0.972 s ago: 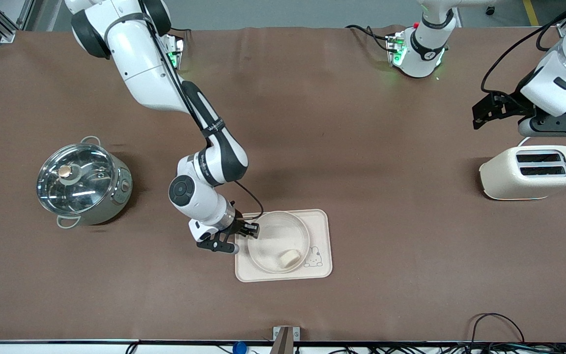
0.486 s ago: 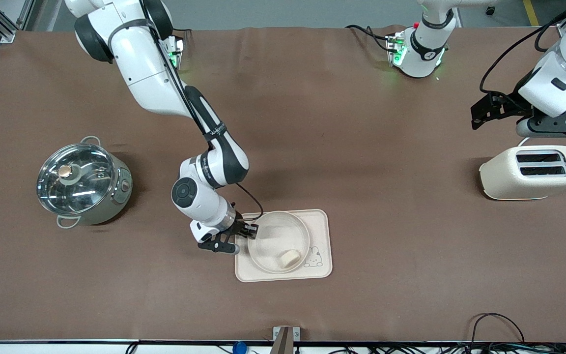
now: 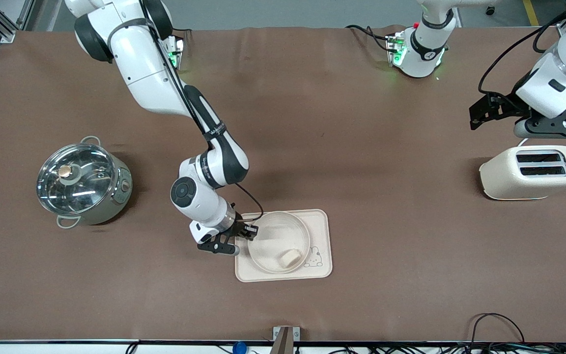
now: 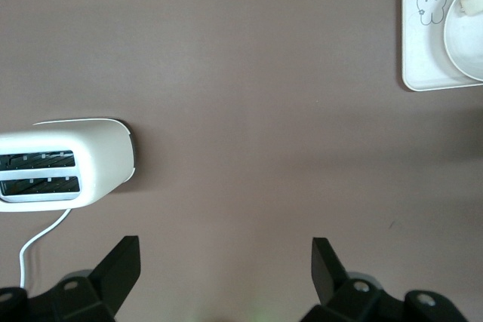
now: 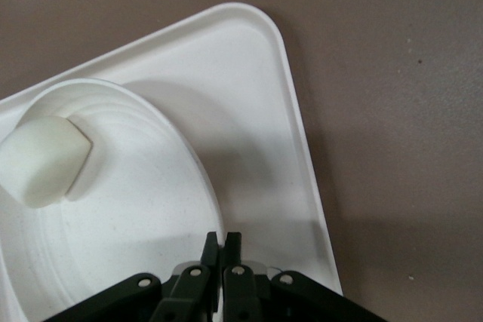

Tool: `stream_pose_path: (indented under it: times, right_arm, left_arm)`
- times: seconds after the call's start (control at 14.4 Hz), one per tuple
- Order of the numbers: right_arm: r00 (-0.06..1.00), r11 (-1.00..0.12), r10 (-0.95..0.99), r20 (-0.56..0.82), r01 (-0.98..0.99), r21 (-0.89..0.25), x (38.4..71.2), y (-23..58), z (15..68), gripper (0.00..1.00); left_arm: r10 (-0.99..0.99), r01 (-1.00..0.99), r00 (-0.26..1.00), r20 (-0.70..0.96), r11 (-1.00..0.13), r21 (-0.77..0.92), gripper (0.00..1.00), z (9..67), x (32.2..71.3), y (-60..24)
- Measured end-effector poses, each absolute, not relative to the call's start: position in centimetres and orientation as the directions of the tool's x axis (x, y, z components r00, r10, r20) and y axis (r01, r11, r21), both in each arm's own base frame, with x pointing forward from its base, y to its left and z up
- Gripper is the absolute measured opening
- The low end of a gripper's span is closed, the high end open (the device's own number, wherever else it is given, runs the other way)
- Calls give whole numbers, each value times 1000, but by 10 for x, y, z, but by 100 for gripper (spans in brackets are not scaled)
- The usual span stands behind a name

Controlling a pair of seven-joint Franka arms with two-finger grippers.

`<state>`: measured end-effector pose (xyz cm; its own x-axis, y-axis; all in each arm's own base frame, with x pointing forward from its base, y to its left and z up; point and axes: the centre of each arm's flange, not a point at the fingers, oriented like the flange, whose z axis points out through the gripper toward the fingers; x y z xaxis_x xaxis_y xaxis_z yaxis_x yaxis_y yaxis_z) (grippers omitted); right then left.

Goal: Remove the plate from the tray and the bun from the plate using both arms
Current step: 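Lift the bowl off the tray with the right gripper while the left gripper approaches, then set the bowl on the table while the left gripper descends to it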

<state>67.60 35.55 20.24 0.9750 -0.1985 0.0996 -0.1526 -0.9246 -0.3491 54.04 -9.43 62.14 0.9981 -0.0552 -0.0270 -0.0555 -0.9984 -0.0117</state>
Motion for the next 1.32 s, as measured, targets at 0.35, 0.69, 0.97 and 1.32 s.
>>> stream_pose_path:
  times: [0.35,0.69,0.97,1.32]
  right_arm:
    - [980,-915,-183,79,-140,-378,648,353,266,4]
    - [998,-939,-68,-1,-64,-337,556,340,281,4]
    - [999,-954,2,-38,-9,-301,516,326,263,4]
    - [999,-956,29,32,37,-291,493,348,239,4]
  left_arm:
    - [-63,-63,998,-28,-998,-12,100,621,539,-100]
    - [54,53,998,-41,-998,-16,100,606,535,-156]
    - [183,184,981,-60,-983,2,100,562,543,-224]
    - [331,331,940,-83,-944,-13,100,482,548,-309]
